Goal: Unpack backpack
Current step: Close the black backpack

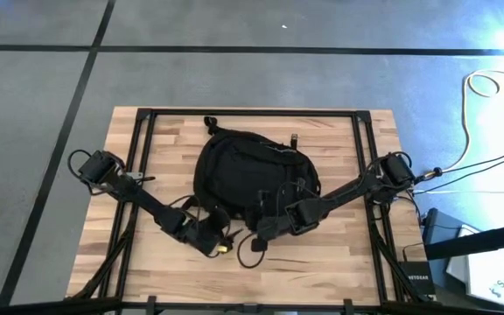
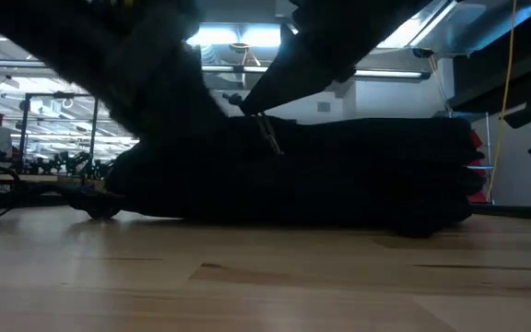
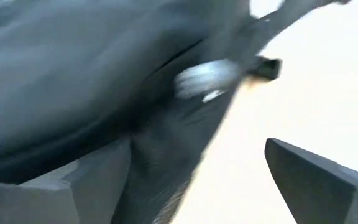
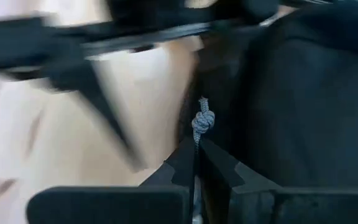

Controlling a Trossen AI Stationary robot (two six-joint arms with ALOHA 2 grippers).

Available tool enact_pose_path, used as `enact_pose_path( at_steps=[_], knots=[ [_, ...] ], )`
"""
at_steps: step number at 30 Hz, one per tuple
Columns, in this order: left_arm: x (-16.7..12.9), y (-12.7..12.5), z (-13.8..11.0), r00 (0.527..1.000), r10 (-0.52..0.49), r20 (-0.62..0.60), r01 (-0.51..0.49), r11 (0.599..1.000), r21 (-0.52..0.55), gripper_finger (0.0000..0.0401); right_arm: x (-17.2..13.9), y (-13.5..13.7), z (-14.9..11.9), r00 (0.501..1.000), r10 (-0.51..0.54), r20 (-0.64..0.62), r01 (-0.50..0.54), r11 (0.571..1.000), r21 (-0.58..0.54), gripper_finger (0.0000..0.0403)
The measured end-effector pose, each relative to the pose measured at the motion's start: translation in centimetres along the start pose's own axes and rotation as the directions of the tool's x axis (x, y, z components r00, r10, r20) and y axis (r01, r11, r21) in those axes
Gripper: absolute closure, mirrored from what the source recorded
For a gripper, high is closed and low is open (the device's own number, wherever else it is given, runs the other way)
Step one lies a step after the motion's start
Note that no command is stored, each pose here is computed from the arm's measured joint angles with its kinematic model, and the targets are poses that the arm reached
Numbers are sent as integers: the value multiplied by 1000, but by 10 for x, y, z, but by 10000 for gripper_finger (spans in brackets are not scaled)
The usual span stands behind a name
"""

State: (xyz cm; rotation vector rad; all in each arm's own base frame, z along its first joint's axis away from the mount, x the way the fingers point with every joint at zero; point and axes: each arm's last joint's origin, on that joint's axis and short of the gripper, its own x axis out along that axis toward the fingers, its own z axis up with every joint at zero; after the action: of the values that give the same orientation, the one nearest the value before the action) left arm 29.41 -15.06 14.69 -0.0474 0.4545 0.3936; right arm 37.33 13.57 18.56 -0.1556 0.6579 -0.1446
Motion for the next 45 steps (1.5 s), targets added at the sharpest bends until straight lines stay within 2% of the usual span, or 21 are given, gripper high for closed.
enact_pose_path(
  at_steps=[5, 8, 15, 22, 26, 33, 41, 45],
  knots=[
    [-7, -10, 7, 996, -57, 74, 48, 993, 112, 49, -1, 1, 0, 1000, 0, 0, 0, 1000, 15, 402],
    [-12, -15, 7, 992, -83, 98, 62, 977, 206, 49, -6, 6, -2, 1000, 4, -13, -5, 1000, -27, 402],
    [-15, -16, 9, 990, -18, 141, -33, 936, 350, 49, -36, 15, 2, 1000, -7, -20, 5, 996, -84, 403],
    [3, 1, 17, 985, 88, 151, -132, 942, 310, 49, -45, 14, 6, 1000, -4, 3, 5, 997, -78, 403],
    [14, 7, 16, 988, 92, 126, -127, 944, 305, 49, -45, 14, 6, 1000, -22, 6, 23, 997, -78, 403],
    [34, 11, -3, 992, 109, 67, -125, 932, 340, 49, -45, 14, 7, 1000, -29, 9, 29, 997, -77, 403],
    [36, 10, -6, 992, 114, 62, -127, 945, 301, 49, -45, 14, 7, 1000, -25, 14, 26, 997, -73, 403],
    [36, 12, -6, 984, 157, 80, -173, 944, 281, 52, -45, 14, 7, 1000, -25, 14, 26, 997, -73, 403]
  ],
)
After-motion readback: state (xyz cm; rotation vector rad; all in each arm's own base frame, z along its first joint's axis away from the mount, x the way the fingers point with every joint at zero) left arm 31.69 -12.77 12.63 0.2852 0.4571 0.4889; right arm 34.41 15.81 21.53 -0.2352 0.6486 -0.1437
